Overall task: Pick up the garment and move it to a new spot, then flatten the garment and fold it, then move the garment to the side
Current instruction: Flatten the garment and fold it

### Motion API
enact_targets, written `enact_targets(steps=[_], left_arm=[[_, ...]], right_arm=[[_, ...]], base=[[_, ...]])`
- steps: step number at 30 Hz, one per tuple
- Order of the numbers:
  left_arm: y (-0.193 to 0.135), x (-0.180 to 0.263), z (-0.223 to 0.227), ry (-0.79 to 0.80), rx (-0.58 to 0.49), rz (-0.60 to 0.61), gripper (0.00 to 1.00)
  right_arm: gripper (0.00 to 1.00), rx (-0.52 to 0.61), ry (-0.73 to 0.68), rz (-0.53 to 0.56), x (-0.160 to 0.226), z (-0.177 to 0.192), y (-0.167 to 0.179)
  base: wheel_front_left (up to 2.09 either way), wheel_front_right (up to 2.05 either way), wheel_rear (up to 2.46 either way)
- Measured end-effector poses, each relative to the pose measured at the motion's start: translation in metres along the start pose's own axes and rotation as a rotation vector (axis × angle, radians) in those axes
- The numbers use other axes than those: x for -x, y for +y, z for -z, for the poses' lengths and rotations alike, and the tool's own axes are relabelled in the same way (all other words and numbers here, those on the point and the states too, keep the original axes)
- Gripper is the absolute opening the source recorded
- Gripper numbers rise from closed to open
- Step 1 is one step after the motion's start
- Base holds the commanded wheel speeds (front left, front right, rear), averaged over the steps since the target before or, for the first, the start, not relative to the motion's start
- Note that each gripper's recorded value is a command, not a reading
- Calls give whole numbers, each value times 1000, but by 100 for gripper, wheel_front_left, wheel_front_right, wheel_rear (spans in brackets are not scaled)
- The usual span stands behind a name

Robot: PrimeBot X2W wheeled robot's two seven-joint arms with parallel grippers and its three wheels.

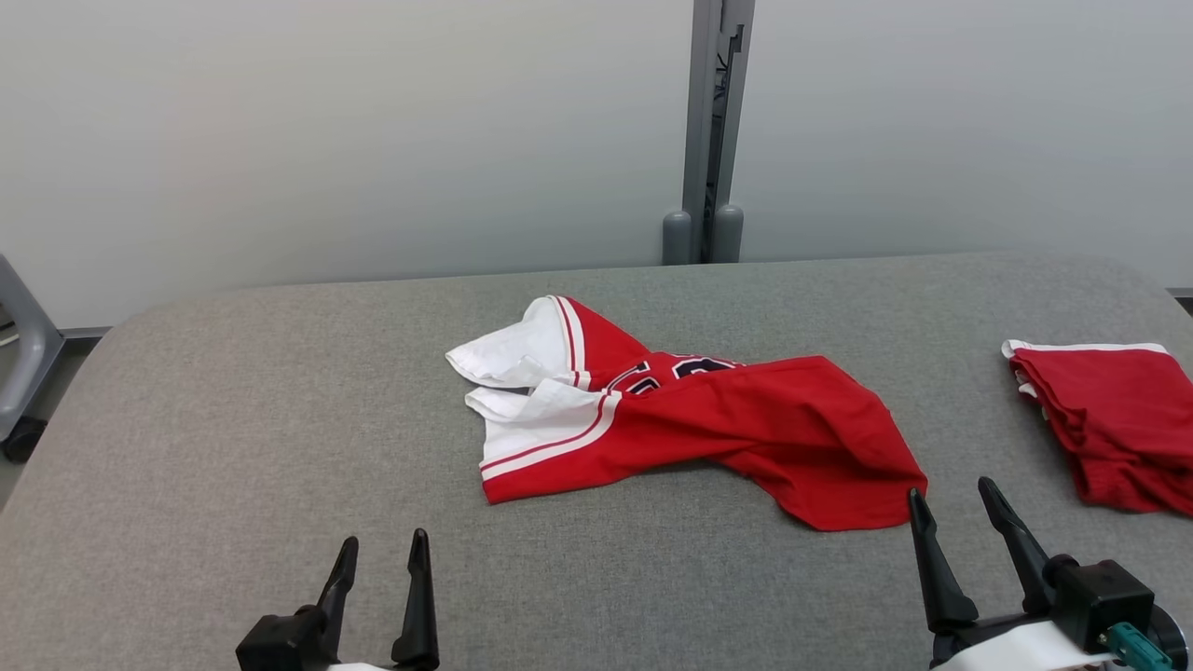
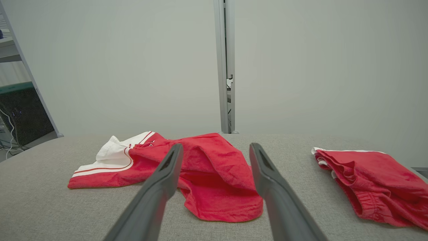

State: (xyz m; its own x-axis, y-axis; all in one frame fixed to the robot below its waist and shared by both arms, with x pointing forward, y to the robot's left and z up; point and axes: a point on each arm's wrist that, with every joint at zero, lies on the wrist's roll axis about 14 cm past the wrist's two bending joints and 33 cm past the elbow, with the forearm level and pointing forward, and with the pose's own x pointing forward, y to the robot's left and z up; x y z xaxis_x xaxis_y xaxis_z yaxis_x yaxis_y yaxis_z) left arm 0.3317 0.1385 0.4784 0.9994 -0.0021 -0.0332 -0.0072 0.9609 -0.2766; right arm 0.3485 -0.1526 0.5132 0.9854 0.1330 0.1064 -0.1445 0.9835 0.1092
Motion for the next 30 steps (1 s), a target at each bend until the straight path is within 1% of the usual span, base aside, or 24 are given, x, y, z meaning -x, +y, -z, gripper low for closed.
enact_targets(steps=[9,13,16,22,28,30], left_arm=[[-3,-3,9,29,-7,16,100],[-10,-10,14,49,-46,58,100],[-21,-23,10,49,-68,103,100],[-46,-56,15,112,-127,211,100],[-68,-100,23,197,-193,298,100],[-74,-112,35,258,-203,319,100]], right_arm=[[100,-2,12,16,2,4,-5],[100,-1,20,30,3,6,-9],[100,1,20,37,3,6,-12],[100,6,26,59,4,7,-18],[100,19,31,97,0,7,-32],[100,23,38,115,0,9,-38]], base=[[0,0,0],[0,0,0],[0,0,0],[0,0,0],[0,0,0],[0,0,0]])
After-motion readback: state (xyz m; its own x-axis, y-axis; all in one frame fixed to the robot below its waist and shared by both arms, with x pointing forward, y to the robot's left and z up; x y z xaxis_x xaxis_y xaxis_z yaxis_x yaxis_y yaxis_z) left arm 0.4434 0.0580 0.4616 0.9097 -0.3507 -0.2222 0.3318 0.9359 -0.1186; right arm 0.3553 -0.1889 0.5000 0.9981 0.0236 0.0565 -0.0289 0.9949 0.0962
